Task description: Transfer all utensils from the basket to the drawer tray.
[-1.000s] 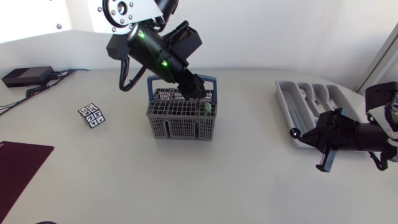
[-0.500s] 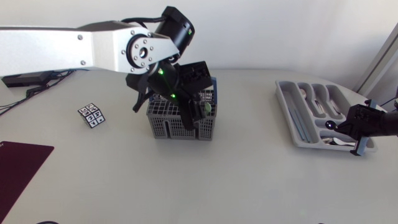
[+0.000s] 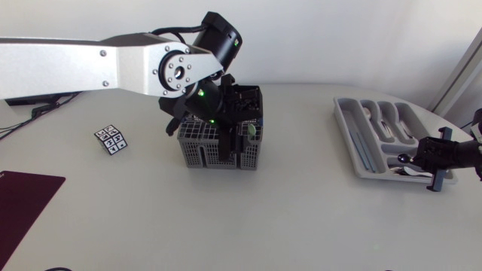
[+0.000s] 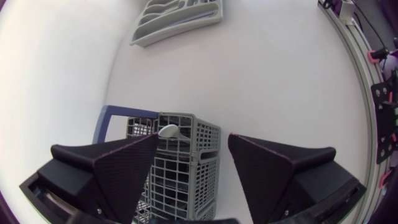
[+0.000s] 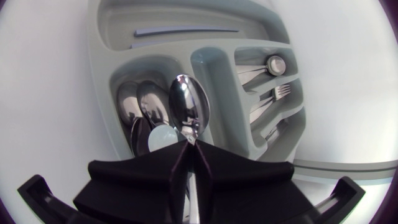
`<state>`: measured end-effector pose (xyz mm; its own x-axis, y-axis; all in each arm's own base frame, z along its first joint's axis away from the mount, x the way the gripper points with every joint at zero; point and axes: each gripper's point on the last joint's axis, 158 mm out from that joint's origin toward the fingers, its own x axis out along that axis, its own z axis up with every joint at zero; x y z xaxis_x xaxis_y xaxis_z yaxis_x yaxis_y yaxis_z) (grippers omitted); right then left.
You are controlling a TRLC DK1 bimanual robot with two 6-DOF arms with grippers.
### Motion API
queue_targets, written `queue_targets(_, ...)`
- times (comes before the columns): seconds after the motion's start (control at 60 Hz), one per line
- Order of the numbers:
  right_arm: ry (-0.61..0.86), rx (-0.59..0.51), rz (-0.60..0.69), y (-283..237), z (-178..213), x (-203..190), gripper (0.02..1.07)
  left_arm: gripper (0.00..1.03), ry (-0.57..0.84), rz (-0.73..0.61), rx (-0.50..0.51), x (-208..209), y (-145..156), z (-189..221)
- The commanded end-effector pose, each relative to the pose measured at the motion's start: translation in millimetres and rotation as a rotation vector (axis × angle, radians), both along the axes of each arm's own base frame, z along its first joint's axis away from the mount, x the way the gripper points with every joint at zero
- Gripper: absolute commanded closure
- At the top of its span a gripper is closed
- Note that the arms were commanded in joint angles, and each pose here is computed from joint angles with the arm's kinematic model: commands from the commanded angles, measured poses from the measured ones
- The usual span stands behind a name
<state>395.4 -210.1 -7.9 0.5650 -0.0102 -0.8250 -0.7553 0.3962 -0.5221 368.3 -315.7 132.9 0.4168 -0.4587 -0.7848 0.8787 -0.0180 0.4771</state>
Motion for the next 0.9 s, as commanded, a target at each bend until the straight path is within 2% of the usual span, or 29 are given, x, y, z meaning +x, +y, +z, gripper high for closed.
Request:
queue_targets(0.0,-0.005,-0.028,0.021,-3.8,-2.6,0.5,0.74,0.24,-0.026,-0.053,0.046,2.1,-1.5,-8.0)
queue_targets(0.15,-0.016,-0.038,0.025,0.2,6.4,-5.1,0.59,0.24,-0.039,-0.105,0.094,4.6,-5.7,-10.4)
queue_targets(0.267,-0.037,-0.042,0.021,4.4,18.4,-9.6,0.52,0.24,-0.052,-0.138,0.115,9.7,-10.4,-8.4)
queue_targets(0.383,-0.052,-0.026,0.027,17.3,26.6,-19.1,0.51,0.24,-0.071,-0.161,0.136,18.0,-14.3,-6.1)
queue_targets(0.5,-0.056,-0.003,0.036,37.7,28.6,-28.2,0.47,0.25,-0.104,-0.194,0.186,28.9,-15.0,-7.6)
queue_targets(0.617,-0.066,0.038,0.047,60.5,32.1,-33.2,0.47,0.25,-0.132,-0.231,0.238,36.9,-12.4,-10.6)
queue_targets(0.883,-0.124,0.144,0.078,118.1,54.0,-43.3,0.44,0.44,-0.124,-0.297,0.309,47.0,-13.0,-25.5)
